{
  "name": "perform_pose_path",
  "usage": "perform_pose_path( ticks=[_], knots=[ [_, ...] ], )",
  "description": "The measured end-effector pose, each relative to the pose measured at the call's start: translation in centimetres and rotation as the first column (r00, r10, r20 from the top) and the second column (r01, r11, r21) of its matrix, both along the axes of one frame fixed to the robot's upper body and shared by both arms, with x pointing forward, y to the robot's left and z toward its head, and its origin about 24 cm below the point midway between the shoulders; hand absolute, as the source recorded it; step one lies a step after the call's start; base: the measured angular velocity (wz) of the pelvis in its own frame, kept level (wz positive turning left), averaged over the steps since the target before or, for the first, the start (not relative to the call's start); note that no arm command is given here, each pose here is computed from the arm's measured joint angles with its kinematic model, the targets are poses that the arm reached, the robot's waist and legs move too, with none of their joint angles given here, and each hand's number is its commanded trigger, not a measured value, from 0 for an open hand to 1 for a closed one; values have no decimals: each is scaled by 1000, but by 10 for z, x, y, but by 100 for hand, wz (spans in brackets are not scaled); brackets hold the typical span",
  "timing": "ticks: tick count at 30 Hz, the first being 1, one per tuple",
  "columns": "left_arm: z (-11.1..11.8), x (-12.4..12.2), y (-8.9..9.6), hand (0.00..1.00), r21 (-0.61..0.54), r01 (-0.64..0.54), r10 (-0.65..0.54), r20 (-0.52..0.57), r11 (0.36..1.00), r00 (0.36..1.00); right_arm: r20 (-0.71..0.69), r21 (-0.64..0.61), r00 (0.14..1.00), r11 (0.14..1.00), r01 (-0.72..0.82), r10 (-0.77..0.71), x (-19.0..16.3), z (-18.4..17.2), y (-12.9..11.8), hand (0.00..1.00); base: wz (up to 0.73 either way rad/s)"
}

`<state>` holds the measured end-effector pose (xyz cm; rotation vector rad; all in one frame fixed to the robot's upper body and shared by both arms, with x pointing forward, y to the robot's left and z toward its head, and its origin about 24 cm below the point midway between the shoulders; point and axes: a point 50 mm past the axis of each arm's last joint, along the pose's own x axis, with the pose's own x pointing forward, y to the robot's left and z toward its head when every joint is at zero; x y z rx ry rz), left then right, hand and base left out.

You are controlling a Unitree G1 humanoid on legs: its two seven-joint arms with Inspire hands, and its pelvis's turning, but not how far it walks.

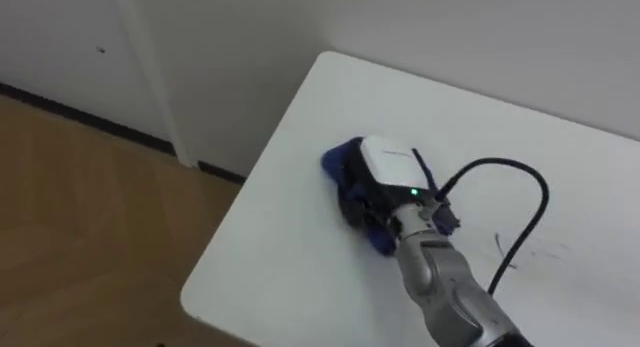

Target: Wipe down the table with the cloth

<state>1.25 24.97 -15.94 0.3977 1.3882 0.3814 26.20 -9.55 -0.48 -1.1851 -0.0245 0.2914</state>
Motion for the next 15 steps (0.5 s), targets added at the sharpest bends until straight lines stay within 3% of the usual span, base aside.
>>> perform_pose_path(
  ticks=[2, 5, 8, 11, 15],
  knots=[
    [0, -10, 0, 0, -9, -14, 14, -31, 1000, 999, -6, 23, 1000, 1000, -6, 6, -10, -9, -5, 100, 28],
    [0, -5, 3, 0, -18, -31, 31, -9, 999, 999, 6, 66, 999, 997, 38, -38, -25, -20, -17, 100, 29],
    [3, 0, 11, 0, 7, -62, 62, 30, 998, 998, 20, 124, 984, 977, 175, -179, -42, -30, -44, 100, -21],
    [9, -7, 27, 0, 88, -126, 123, 42, 988, 992, 12, 179, 916, 902, 392, -400, -76, -44, -90, 100, -12],
    [15, -18, 38, 0, 141, -178, 173, 50, 974, 984, 28, 157, 721, 716, 681, -692, -121, -57, -162, 100, -4]
  ],
)
